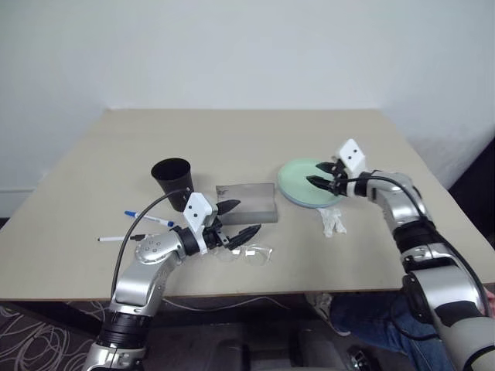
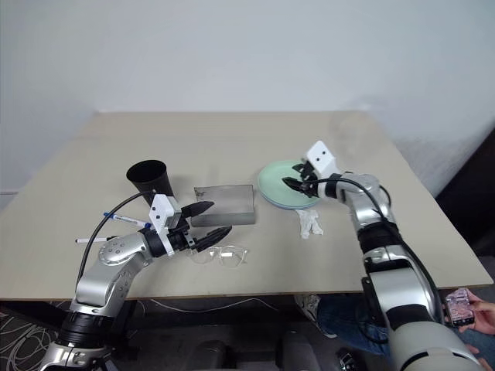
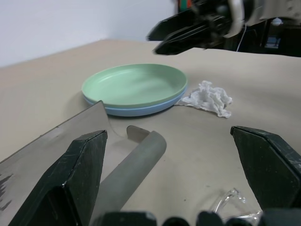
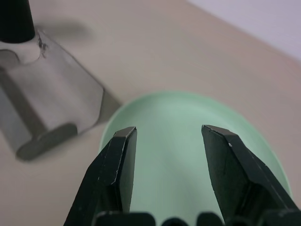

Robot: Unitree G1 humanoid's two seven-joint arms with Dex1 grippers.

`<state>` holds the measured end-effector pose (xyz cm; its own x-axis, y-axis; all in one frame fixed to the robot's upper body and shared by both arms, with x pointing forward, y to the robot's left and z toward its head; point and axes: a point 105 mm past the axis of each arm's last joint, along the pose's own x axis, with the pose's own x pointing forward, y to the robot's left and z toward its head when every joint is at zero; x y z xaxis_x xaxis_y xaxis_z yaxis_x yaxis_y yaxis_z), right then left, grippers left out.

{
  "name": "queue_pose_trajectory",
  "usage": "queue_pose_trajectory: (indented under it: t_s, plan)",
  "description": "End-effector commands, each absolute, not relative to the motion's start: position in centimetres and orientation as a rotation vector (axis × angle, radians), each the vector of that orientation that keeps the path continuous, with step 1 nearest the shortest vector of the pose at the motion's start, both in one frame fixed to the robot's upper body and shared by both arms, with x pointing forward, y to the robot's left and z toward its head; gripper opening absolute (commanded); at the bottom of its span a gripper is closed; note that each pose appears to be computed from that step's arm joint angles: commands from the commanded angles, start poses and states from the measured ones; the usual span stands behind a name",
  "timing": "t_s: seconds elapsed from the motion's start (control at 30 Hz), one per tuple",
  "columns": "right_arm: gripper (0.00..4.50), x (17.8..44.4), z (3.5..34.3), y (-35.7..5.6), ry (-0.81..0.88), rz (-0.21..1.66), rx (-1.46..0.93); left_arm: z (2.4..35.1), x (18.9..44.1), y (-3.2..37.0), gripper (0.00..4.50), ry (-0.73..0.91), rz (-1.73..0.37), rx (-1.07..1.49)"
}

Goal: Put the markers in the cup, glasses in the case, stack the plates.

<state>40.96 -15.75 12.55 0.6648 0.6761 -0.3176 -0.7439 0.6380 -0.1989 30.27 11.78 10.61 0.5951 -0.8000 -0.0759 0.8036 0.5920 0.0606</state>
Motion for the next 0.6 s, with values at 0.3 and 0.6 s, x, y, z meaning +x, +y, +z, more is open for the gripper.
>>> queue_pose_trajectory:
  t_s: [0.3,0.6]
  plan:
    - [4.43,37.2,12.4,-20.1,0.372,0.853,-0.251,11.9,30.8,10.9,4.5,-0.018,-0.961,0.11]
    - [4.43,36.1,9.9,-18.0,0.447,0.877,-0.22,11.9,31.1,10.8,4.5,-0.023,-0.968,0.109]
